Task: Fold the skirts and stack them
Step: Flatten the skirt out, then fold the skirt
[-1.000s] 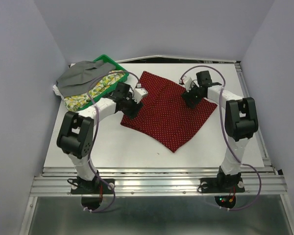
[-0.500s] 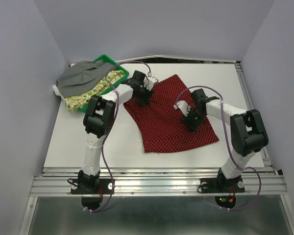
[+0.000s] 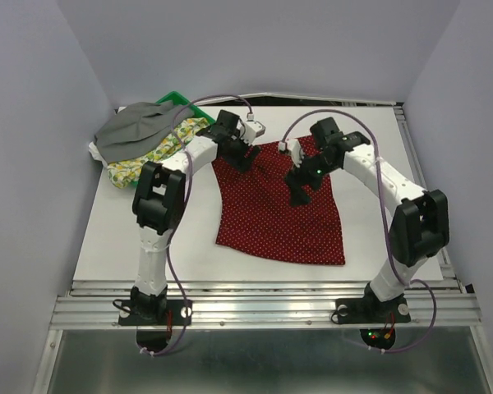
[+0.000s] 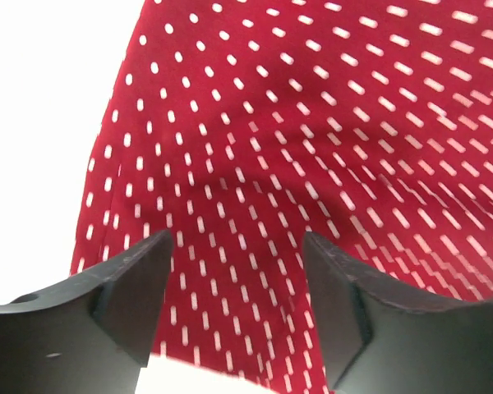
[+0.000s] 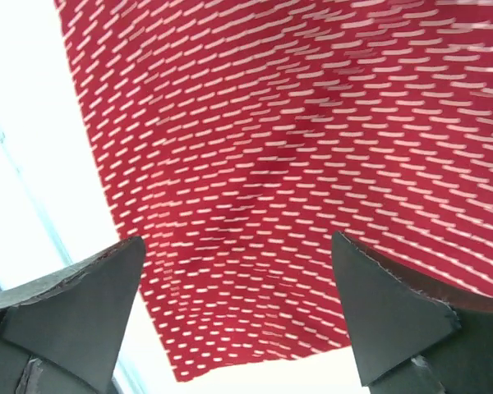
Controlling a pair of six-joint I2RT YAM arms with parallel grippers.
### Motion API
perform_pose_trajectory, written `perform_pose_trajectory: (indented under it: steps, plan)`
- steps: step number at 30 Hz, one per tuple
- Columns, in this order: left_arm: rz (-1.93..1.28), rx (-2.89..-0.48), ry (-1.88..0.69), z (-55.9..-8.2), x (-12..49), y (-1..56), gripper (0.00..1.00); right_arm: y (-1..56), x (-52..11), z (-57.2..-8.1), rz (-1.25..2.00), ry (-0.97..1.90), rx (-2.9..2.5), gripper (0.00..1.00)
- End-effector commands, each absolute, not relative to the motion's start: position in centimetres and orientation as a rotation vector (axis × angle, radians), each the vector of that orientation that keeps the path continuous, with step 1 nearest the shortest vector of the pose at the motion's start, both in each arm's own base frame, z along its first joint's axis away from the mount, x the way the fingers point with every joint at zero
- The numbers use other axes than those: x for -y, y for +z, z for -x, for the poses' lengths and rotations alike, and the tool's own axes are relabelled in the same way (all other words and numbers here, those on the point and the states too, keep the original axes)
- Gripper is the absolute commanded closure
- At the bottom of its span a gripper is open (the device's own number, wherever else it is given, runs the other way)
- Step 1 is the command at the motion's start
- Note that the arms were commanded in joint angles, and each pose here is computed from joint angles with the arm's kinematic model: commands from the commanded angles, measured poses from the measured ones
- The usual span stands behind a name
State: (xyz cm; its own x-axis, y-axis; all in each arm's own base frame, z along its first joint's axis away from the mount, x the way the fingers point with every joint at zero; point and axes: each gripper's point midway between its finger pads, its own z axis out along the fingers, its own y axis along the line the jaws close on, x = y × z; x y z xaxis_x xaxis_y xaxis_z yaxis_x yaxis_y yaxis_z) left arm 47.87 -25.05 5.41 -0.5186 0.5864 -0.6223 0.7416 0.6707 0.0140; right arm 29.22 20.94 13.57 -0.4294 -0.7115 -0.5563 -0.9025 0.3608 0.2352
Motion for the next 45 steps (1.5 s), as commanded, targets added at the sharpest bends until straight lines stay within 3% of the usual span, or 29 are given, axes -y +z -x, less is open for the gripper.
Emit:
perform_pose_trajectory:
  steps: [1, 7, 11, 15, 20, 27, 32, 36, 40, 45]
  plan:
    - [-1.009, -2.054, -0.388, -47.2, 25.4, 14.9, 0.20, 14.5, -18.3, -35.4, 1.169, 0.676, -2.302, 0.00]
    - [-0.977, -2.059, -0.358, -49.0, 24.1, 16.0, 0.20, 15.5, -13.5, -47.5, 0.929, 0.474, -2.253, 0.01]
    - [-0.906, -2.051, -0.348, -52.1, 22.7, 17.5, 0.25, 17.2, -12.4, -54.0, 0.837, 0.296, -2.120, 0.11]
    - [-0.884, -2.055, -0.301, -54.8, 22.1, 17.4, 0.31, 17.8, -12.2, -57.8, 0.809, 0.197, -1.967, 0.22]
    - [-0.890, -2.110, -0.281, -55.4, 21.8, 15.3, 0.34, 16.5, -12.9, -61.9, 0.835, 0.158, -1.845, 0.28]
    - [-0.892, -2.172, -0.307, -54.3, 20.8, 12.5, 0.34, 11.5, -14.4, -64.7, 0.995, 0.178, -1.768, 0.30]
    - [-0.847, -2.194, -0.309, -54.6, 19.5, 12.4, 0.33, 6.8, -14.6, -63.5, 1.128, 0.209, -1.808, 0.33]
    - [-0.855, -2.218, -0.265, -54.9, 18.5, 11.7, 0.32, 4.4, -14.1, -62.4, 1.198, 0.200, -1.840, 0.40]
    - [-0.888, -2.268, -0.216, -55.0, 17.6, 9.8, 0.32, 3.1, -13.7, -61.5, 1.239, 0.189, -1.863, 0.55]
    - [-0.941, -2.320, -0.199, -54.5, 17.2, 7.6, 0.34, 3.8, -14.1, -60.9, 1.257, 0.223, -1.858, 0.60]
